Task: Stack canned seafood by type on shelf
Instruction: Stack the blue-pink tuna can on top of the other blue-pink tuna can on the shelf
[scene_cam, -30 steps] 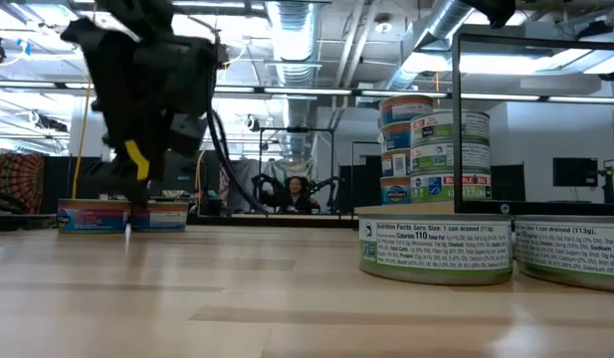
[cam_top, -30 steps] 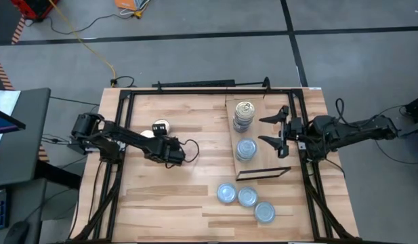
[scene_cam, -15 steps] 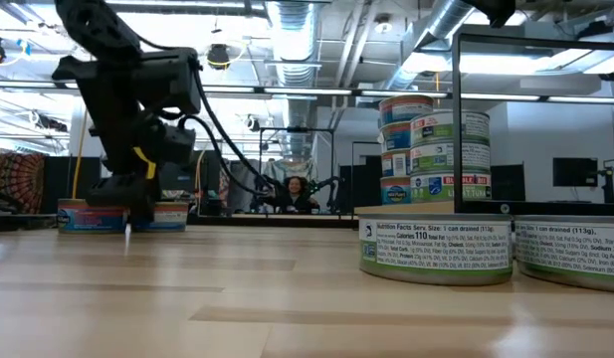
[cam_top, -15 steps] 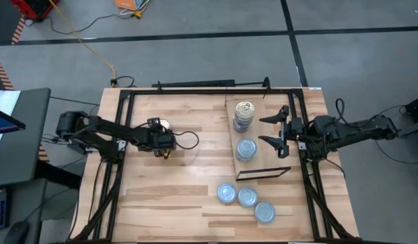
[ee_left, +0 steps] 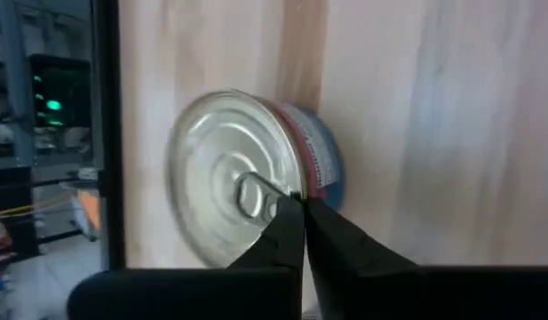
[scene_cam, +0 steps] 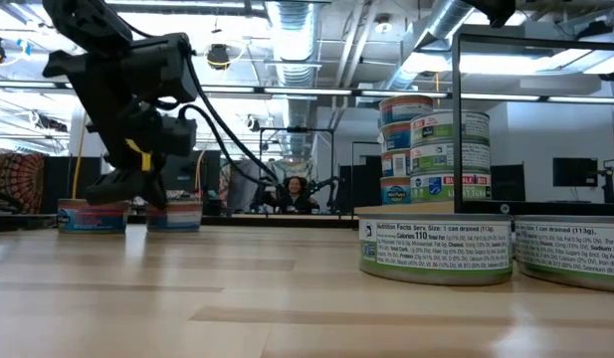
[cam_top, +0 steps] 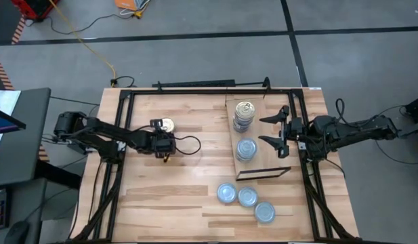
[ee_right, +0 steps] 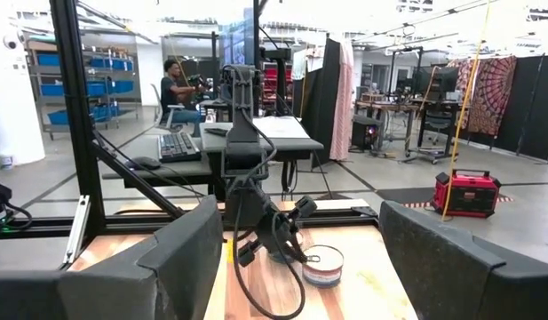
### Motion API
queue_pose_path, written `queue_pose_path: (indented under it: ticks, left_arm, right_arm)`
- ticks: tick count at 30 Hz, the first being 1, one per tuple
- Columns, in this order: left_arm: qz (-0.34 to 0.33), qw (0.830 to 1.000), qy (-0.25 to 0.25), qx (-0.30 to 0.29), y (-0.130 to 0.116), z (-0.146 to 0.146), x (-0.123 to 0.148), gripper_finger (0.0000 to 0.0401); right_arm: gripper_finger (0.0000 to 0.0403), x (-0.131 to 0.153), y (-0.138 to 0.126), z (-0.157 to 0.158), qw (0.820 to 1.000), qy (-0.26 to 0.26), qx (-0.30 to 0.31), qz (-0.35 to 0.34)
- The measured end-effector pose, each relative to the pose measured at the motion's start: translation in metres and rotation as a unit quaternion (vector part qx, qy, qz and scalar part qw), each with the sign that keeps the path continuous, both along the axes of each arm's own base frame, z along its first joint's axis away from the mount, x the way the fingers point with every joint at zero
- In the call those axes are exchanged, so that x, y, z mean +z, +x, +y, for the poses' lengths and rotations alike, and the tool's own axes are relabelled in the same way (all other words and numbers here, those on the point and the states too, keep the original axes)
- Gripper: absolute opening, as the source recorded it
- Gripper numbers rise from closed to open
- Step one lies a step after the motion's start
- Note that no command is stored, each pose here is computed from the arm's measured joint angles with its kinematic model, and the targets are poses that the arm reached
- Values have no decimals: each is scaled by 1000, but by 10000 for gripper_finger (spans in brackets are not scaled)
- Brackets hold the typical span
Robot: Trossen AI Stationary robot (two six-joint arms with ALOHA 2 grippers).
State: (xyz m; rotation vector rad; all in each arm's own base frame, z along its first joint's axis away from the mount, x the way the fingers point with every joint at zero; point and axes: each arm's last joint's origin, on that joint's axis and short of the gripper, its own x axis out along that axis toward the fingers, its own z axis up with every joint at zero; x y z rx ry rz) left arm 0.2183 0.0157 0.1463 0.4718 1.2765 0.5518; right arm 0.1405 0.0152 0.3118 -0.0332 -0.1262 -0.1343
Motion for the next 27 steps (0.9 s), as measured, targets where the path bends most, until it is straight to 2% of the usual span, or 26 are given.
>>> queue_pose_path:
  ticks: [3, 6, 11, 17, 20, 23, 27]
  left_arm:
    - [-7, 1000, -25, 4, 1, -5, 1, 5]
    - [1, 997, -79, 3, -1, -9, -4, 0]
    - [-41, 993, -106, 41, 6, -10, 5, 0]
    - [-76, 968, -236, 37, 30, -23, 46, 0]
    - [-94, 957, -274, 28, 40, -30, 68, 0]
    - [-120, 957, -263, 23, 47, -34, 85, 0]
    - [-178, 964, -189, 55, 54, -28, 98, 8]
  right_arm:
    - [326, 0, 0, 0, 1000, 0, 0, 0]
    - [326, 0, 0, 0, 1000, 1, 0, 0]
    - [326, 0, 0, 0, 1000, 2, 0, 0]
    - [326, 0, 0, 0, 1000, 2, 0, 0]
    - [326, 0, 0, 0, 1000, 2, 0, 0]
    - [326, 0, 0, 0, 1000, 2, 0, 0]
    - [326, 0, 0, 0, 1000, 2, 0, 0]
